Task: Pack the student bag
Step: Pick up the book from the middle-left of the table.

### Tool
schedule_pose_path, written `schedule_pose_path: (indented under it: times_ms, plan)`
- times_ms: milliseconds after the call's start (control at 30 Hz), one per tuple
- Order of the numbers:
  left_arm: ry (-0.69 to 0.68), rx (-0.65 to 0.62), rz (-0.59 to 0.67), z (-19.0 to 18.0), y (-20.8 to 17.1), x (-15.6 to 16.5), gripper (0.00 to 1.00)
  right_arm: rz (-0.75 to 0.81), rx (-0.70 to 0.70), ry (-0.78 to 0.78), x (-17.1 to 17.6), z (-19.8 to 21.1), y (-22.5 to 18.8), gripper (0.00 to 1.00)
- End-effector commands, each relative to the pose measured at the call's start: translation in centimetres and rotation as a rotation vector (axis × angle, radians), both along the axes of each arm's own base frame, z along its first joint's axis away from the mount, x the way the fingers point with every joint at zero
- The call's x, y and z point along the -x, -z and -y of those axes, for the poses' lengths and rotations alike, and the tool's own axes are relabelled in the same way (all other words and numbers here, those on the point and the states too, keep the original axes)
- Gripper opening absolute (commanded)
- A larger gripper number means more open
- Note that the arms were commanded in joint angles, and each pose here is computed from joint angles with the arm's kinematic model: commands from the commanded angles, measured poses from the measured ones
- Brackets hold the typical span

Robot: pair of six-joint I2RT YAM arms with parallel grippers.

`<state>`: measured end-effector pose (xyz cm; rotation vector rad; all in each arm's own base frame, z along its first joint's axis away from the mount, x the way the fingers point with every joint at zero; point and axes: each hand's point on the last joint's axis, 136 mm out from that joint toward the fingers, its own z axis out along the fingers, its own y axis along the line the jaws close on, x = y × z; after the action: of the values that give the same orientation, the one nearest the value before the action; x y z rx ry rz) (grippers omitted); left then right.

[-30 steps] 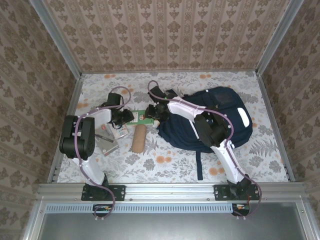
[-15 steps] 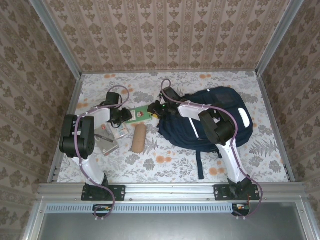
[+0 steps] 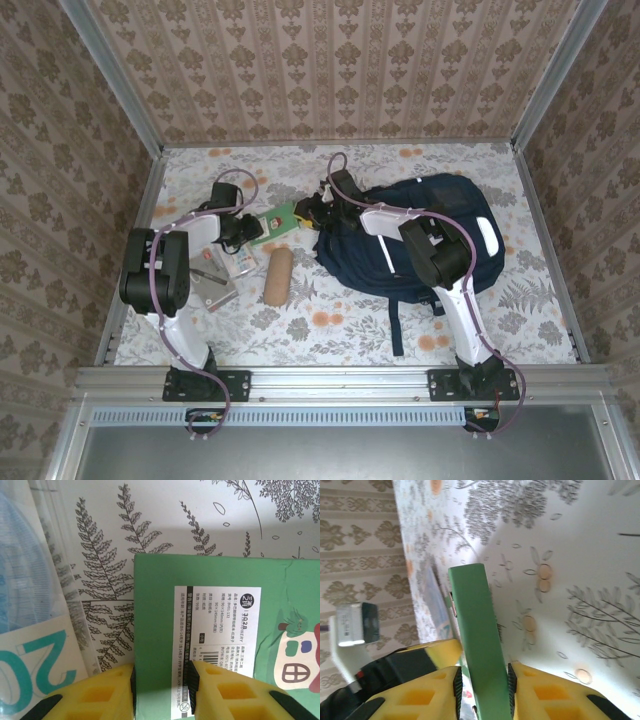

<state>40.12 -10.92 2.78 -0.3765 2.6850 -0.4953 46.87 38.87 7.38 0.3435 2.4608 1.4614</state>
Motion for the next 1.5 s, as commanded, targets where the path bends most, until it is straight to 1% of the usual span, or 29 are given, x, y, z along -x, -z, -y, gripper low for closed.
schedule_pose_path:
  times_ms: [0,100,200,267,333,400,433,567,633,667,700,867,967,1067,1133,1300,1333,1433,1467]
  plan:
    - [0.11,0.052,-0.126,2.6,2.8,2.9,0.32,0.093,-0.206,-0.204,3.1,-5.2,-6.0,0.32]
    - [0.113,0.056,-0.123,2.6,2.7,2.8,0.32,0.074,-0.158,-0.207,3.1,-5.2,-5.1,0.32]
    - [0.115,0.057,-0.12,2.7,2.6,2.7,0.32,0.039,-0.011,-0.247,3.8,-4.6,-3.2,0.31]
    - [0.115,0.058,-0.121,2.7,2.6,2.7,0.32,0.041,0.018,-0.264,4.1,-4.4,-2.9,0.31]
    - [0.114,0.057,-0.121,2.6,2.6,2.7,0.32,0.051,0.034,-0.248,4.2,-3.8,-2.8,0.3]
    - [0.115,0.055,-0.12,2.6,2.6,2.7,0.32,0.059,0.033,-0.226,3.9,-3.3,-2.9,0.26]
    - [0.115,0.056,-0.122,2.6,2.6,2.7,0.32,0.06,0.032,-0.222,3.8,-3.2,-2.9,0.22]
    - [0.114,0.067,-0.111,2.7,1.9,2.4,0.33,0.076,0.021,-0.221,3.6,-3.2,-3.7,0.0]
    - [0.104,0.081,-0.086,2.7,0.7,2.1,0.37,0.096,0.011,-0.215,3.4,-3.1,-4.6,0.0]
    - [0.095,0.094,-0.069,2.8,-0.1,1.8,0.41,0.108,0.006,-0.206,3.2,-2.9,-5.2,0.0]
    - [0.085,0.112,-0.049,2.8,-1.1,1.5,0.46,0.126,-0.004,-0.197,3.0,-2.8,-6.0,0.0]
    - [0.036,0.225,0.065,3.4,-6.6,0.2,0.56,0.2,-0.067,-0.135,1.8,-1.3,-10.1,0.0]
    - [0.014,0.303,0.136,3.9,-9.9,-0.5,0.6,0.236,-0.119,-0.097,1.1,0.0,-12.7,0.0]
    - [-0.001,0.398,0.184,4.3,-12.3,-0.9,0.63,0.258,-0.184,-0.077,0.8,1.4,-15.1,0.0]
    - [-0.014,0.458,0.2,4.4,-13.5,-1.1,0.66,0.272,-0.219,-0.075,0.8,2.3,-16.5,0.0]
    - [-0.032,0.596,0.233,4.7,-15.5,-2.0,0.73,0.316,-0.235,-0.067,1.3,4.5,-19.2,0.0]
    - [-0.015,0.63,0.228,5.2,-15.8,-1.9,0.73,0.324,-0.241,-0.067,1.4,4.8,-19.7,0.0]
    - [-0.022,0.701,0.23,5.8,-16.2,-2.1,0.78,0.337,-0.253,-0.065,1.6,5.3,-20.7,0.0]
    - [-0.028,0.722,0.231,5.9,-16.3,-2.2,0.82,0.345,-0.261,-0.062,1.7,5.5,-21.1,0.0]
